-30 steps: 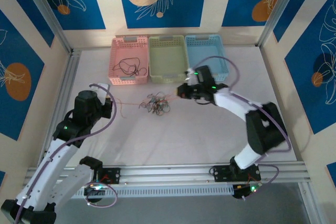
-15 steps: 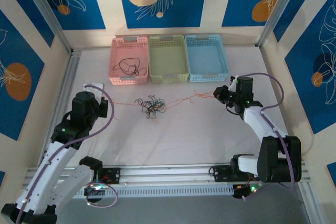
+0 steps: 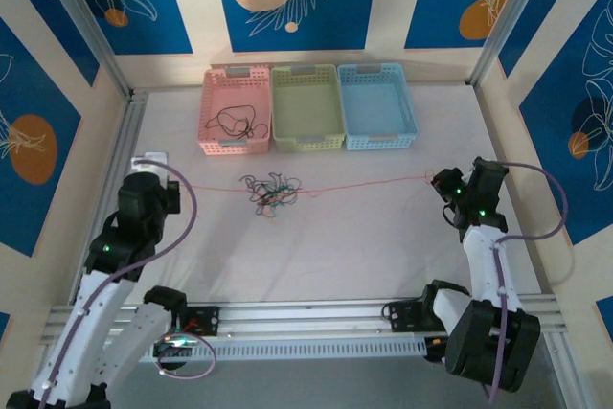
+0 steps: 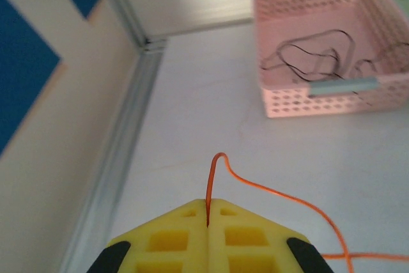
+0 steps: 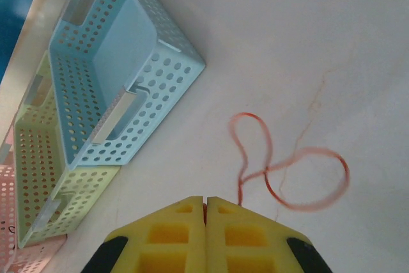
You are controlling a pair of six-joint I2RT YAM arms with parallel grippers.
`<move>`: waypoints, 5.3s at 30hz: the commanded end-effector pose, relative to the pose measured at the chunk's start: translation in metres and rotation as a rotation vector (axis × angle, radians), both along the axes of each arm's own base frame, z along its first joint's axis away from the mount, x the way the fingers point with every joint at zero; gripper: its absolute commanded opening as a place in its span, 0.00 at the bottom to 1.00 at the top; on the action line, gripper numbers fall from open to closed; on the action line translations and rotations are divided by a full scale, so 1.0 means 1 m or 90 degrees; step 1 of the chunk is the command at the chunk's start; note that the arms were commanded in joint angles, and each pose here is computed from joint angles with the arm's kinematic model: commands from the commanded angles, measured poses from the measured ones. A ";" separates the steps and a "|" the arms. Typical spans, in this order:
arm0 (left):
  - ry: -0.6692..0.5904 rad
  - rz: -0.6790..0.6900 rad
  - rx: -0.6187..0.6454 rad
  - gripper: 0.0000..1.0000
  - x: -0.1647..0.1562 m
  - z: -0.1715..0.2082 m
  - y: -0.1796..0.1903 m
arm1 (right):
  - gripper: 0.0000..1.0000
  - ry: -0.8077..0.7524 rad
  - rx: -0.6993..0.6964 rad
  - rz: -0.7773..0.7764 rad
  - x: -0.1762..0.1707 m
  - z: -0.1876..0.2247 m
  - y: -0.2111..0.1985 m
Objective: Untangle the cables
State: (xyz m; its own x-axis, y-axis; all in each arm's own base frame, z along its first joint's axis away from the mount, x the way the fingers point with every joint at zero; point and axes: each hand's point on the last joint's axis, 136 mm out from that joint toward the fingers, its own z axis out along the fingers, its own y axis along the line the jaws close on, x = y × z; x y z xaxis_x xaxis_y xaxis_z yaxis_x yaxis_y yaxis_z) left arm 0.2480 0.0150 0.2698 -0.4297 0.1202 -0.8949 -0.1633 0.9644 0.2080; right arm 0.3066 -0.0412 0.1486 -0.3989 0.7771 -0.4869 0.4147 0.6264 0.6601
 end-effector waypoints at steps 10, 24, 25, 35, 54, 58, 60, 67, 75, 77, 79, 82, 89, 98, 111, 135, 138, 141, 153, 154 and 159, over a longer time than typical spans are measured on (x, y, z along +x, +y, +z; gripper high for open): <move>-0.067 0.152 0.033 0.00 -0.022 0.022 0.047 | 0.00 0.005 -0.006 -0.023 -0.005 -0.001 -0.005; 0.049 -0.091 -0.082 0.00 0.018 -0.023 -0.029 | 0.22 0.075 -0.050 0.209 -0.015 -0.005 0.083; 0.051 -0.096 -0.084 0.00 0.018 -0.024 -0.031 | 0.30 0.084 -0.055 0.219 -0.016 -0.007 0.087; 0.054 -0.105 -0.086 0.00 0.019 -0.025 -0.034 | 0.55 0.042 -0.233 0.394 -0.021 0.036 0.151; 0.054 -0.109 -0.088 0.00 0.018 -0.025 -0.035 | 0.54 0.144 -0.391 1.115 -0.027 -0.083 0.364; 0.049 -0.107 -0.087 0.00 0.018 -0.023 -0.035 | 0.55 0.167 -0.402 1.179 -0.025 -0.103 0.372; 0.051 -0.108 -0.087 0.00 0.018 -0.024 -0.035 | 0.55 0.158 -0.411 1.197 -0.023 -0.109 0.375; 0.053 -0.110 -0.087 0.00 0.018 -0.025 -0.035 | 0.53 0.172 -0.403 1.250 -0.033 -0.120 0.377; 0.047 -0.111 -0.089 0.00 0.018 -0.022 -0.036 | 0.44 0.202 -0.424 1.271 -0.036 -0.136 0.377; 0.049 -0.112 -0.089 0.00 0.018 -0.023 -0.036 | 0.38 0.206 -0.426 1.268 -0.035 -0.137 0.377; 0.047 -0.111 -0.088 0.00 0.017 -0.022 -0.036 | 0.26 0.207 -0.419 1.269 -0.037 -0.137 0.376; 0.044 -0.108 -0.087 0.00 0.017 -0.022 -0.035 | 0.08 0.182 -0.419 1.262 -0.036 -0.131 0.375; 0.058 -0.081 -0.070 0.00 0.017 -0.026 -0.027 | 0.00 0.079 -0.367 1.122 -0.008 -0.079 0.361; 0.043 -0.033 -0.048 0.00 0.012 -0.019 -0.011 | 0.00 -0.034 -0.168 0.557 0.076 0.020 0.204; -0.002 0.032 -0.022 0.00 0.001 -0.004 0.011 | 0.00 -0.097 -0.090 0.221 0.050 0.076 0.057; 0.033 -0.086 -0.078 0.00 0.014 -0.018 -0.027 | 0.00 -0.326 -0.087 0.542 0.048 0.253 0.230; 0.036 -0.089 -0.078 0.00 0.015 -0.020 -0.028 | 0.00 -0.357 -0.082 0.566 0.056 0.276 0.249; 0.039 -0.091 -0.078 0.00 0.016 -0.021 -0.029 | 0.00 -0.403 -0.059 0.582 0.067 0.306 0.265; 0.046 -0.099 -0.078 0.00 0.017 -0.023 -0.032 | 0.00 -0.488 -0.061 0.555 0.133 0.364 0.290; 0.047 -0.100 -0.078 0.00 0.017 -0.024 -0.033 | 0.00 -0.488 -0.067 0.549 0.140 0.363 0.291; 0.046 -0.102 -0.079 0.00 0.017 -0.023 -0.033 | 0.00 -0.499 -0.083 0.518 0.169 0.363 0.291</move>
